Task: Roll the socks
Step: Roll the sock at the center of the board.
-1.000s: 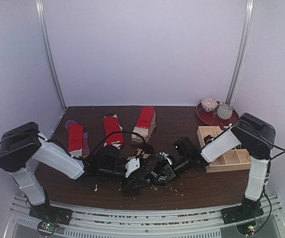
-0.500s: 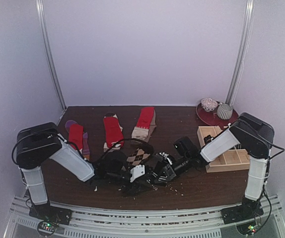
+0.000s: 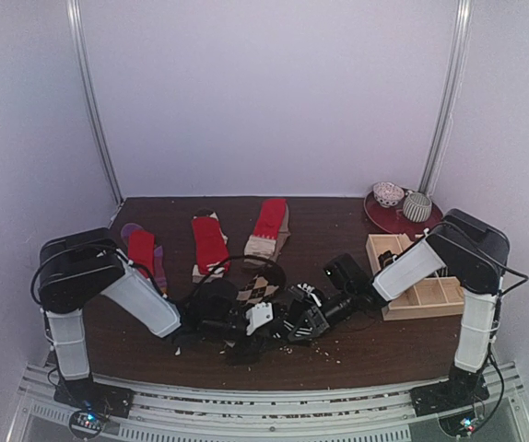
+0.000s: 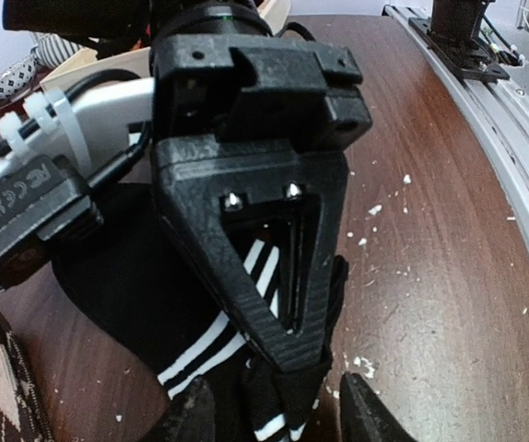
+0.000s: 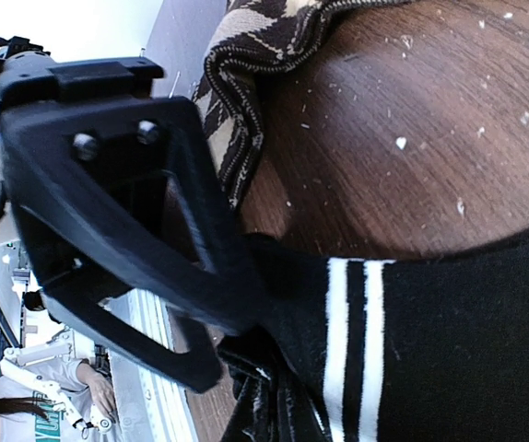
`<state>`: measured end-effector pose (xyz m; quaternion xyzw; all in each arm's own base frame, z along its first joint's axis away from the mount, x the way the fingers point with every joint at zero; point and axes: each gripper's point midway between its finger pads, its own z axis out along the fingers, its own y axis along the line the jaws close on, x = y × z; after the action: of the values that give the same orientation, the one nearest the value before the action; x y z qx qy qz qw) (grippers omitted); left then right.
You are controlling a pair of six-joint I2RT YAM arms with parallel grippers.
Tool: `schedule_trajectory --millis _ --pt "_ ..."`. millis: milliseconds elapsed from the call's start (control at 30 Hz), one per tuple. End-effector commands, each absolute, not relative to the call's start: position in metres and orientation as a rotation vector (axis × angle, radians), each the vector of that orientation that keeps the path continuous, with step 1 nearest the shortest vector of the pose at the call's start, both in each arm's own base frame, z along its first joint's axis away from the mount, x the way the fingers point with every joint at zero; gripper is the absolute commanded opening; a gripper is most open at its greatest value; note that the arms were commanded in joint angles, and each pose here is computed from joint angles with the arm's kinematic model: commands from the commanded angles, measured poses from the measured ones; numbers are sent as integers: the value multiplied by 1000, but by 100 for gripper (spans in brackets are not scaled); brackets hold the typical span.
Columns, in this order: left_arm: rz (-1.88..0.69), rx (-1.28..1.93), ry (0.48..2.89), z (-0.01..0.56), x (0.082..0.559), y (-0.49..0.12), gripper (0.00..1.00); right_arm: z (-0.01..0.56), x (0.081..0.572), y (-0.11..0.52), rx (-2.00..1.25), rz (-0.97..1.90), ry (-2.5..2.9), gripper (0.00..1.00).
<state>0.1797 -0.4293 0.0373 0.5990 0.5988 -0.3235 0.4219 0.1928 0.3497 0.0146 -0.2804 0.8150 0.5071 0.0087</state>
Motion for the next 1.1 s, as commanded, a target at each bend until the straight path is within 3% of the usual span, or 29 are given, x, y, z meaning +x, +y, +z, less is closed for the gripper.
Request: schedule_trajectory --millis 0,100,367,500,700,867,1067 --pt "-836 1535 1473 32 175 -436 44 -32 171 316 -758 1423 2829 4" --pt "-821 1561 1492 26 170 -436 39 -31 171 317 -760 1433 2825 4" --pt "-832 1635 1639 -7 163 -433 0 -26 172 318 -756 1459 2805 4" --pt "-838 1610 1709 -12 160 -424 0 -16 176 322 -773 1477 2752 5" --pt "-870 1531 1959 -18 156 -413 0 41 199 331 -826 1457 2446 19" --pt "-944 1432 2201 -12 144 -402 0 84 212 327 -873 1327 2148 25" --pt "-1054 1379 2396 -12 128 -403 0 93 190 326 -1108 1055 1904 32"
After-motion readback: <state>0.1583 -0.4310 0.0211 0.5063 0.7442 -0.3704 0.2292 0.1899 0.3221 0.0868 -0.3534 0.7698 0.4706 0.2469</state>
